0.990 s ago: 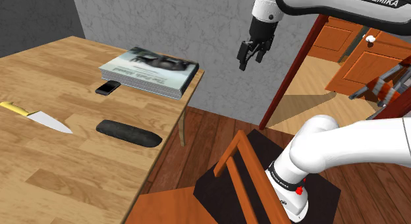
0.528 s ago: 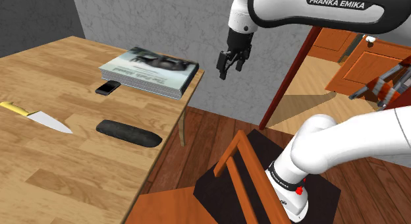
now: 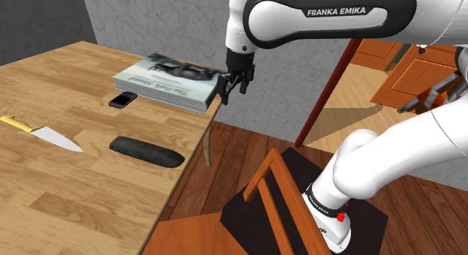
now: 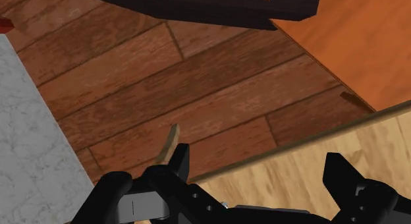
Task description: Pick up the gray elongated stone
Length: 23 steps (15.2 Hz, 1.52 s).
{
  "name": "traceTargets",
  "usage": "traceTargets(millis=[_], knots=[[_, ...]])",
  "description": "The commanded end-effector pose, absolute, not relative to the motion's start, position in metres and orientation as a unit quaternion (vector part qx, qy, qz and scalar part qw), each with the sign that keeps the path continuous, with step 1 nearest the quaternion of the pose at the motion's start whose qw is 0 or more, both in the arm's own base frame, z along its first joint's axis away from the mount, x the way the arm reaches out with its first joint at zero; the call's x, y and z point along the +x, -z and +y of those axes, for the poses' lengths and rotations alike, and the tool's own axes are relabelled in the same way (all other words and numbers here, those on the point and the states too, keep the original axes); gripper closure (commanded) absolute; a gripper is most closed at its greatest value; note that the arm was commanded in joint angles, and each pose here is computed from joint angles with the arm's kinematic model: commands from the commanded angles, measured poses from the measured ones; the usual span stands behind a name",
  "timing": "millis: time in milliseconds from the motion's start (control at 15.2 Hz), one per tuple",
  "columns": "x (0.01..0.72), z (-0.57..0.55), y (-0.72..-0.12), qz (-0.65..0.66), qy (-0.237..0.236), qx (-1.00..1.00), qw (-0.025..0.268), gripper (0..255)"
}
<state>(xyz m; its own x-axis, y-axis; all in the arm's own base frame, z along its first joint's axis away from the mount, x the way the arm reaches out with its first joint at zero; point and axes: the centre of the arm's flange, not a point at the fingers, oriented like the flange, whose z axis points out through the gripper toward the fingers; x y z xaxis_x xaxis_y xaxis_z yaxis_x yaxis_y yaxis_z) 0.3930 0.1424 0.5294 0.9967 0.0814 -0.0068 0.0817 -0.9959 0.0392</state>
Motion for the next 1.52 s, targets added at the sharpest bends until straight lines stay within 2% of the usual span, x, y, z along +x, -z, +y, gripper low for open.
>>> traceTargets(millis=[0,1452], knots=[[0.405,0.163,-0.518,0.053,0.006,0.999,0.011,0],[0.481,0.382,-0.408,0.171,0.043,0.982,-0.067,0]])
